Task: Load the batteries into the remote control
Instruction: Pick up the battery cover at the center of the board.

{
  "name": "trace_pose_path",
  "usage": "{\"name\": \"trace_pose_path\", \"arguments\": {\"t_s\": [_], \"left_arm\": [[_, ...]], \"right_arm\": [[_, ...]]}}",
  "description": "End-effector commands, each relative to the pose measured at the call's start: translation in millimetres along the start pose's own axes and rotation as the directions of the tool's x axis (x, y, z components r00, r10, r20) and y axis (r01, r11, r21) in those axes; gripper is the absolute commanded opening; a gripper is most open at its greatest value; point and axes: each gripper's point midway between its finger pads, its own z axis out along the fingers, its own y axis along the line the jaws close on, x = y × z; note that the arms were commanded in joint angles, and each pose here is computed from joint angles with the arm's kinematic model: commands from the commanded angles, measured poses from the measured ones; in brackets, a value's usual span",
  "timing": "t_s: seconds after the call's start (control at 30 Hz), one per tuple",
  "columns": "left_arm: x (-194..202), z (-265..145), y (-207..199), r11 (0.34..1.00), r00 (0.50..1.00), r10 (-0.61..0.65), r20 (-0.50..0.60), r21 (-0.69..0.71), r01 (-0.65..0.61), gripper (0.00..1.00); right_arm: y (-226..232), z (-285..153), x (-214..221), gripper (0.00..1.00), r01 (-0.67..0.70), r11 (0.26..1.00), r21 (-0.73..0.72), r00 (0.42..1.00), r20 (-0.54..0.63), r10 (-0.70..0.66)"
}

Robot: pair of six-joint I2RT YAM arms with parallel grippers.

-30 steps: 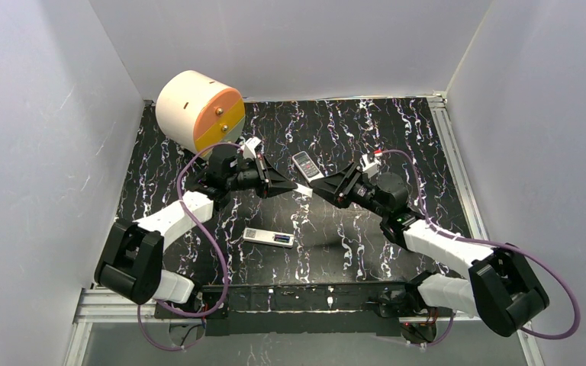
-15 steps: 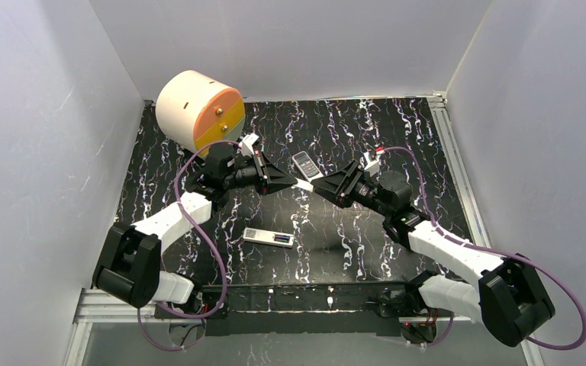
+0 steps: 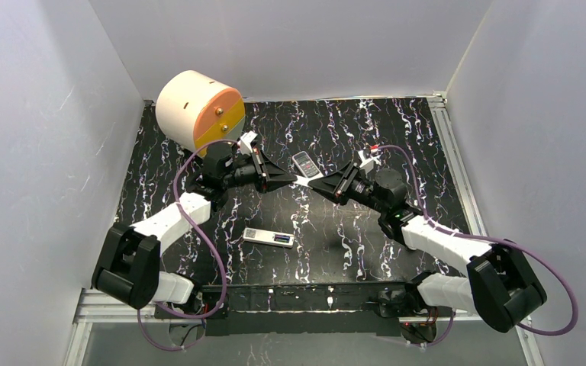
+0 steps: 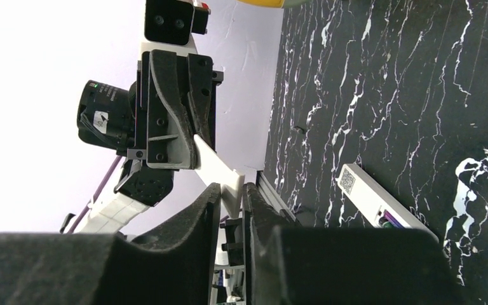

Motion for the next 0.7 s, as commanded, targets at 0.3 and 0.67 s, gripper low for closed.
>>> {"name": "trace_pose_path", "arguments": {"t_s": [0.3,0.67], "left_arm": [[11.7,-8.2,-5.6,0.999,0.999,0.043,-0.022,0.032,-0.042,0.22],[17.5,-32.1,80.6,0.960,0.996,0.091,0.024,-0.266,-0.082,0.82]], "right_arm": [[34.0,-5.9,-1.7,0.01,0.037,0.990,-0.134,0.999,0.021,-0.035],[-38.7,-23.4,23.9,0.01,0.085,0.986,0.140,0.996,-0.012,-0.084]]}}
